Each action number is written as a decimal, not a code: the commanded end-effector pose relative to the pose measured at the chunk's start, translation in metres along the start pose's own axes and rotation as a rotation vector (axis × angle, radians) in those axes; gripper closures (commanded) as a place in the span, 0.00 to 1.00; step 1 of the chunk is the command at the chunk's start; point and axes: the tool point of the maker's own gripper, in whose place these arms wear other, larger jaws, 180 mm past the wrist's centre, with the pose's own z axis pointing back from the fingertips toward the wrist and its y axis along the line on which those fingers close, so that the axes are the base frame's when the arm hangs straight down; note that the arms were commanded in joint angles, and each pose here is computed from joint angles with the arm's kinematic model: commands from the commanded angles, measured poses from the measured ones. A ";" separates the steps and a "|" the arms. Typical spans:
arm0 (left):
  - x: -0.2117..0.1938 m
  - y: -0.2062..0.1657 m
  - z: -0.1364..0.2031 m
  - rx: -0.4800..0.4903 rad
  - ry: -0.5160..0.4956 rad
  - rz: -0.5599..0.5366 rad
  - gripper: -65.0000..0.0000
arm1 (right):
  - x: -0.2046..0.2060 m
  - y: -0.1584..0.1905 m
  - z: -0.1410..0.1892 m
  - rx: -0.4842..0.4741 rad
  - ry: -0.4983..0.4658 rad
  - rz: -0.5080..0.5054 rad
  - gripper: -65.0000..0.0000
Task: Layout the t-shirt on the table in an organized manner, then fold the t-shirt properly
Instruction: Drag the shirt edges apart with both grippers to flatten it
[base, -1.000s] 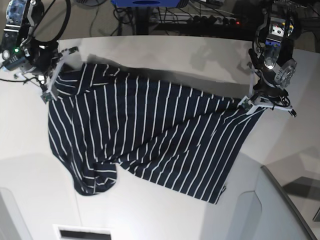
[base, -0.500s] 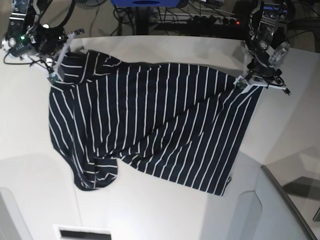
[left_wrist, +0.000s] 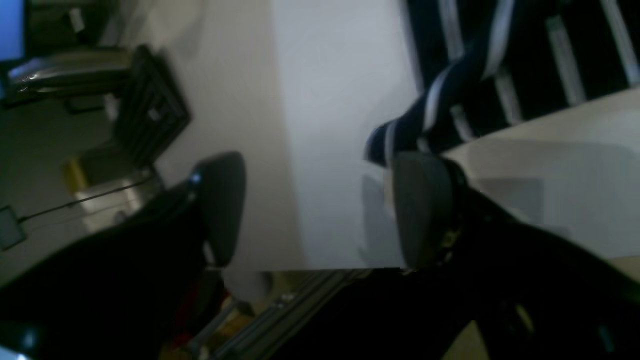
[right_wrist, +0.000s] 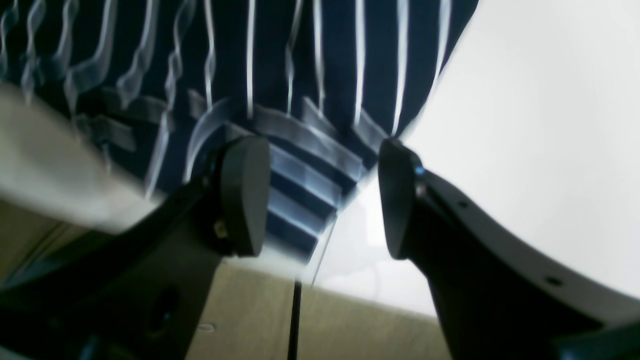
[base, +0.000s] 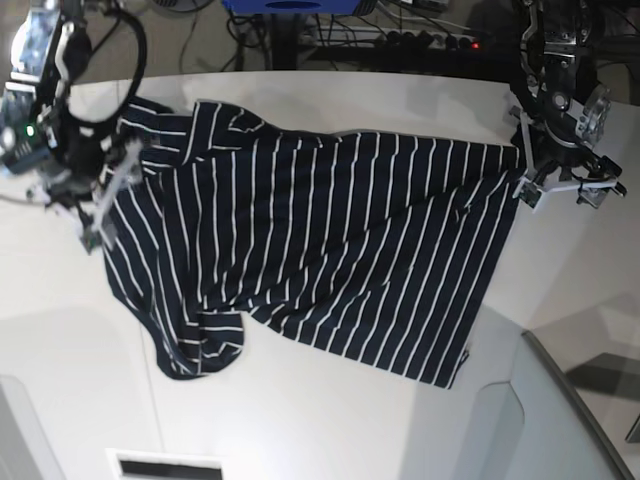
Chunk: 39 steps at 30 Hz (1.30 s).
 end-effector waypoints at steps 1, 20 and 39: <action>0.007 0.018 0.000 0.052 -0.019 0.009 0.30 | 0.014 -0.008 -0.005 0.002 -0.035 -0.010 0.49; 0.022 -0.060 -0.092 -0.282 -0.001 0.328 1.00 | -0.031 -0.051 -0.081 0.078 0.025 -0.337 0.59; -0.010 -0.079 -0.112 -0.274 0.069 0.399 1.00 | -0.075 -0.104 -0.044 -0.121 0.029 -0.479 1.00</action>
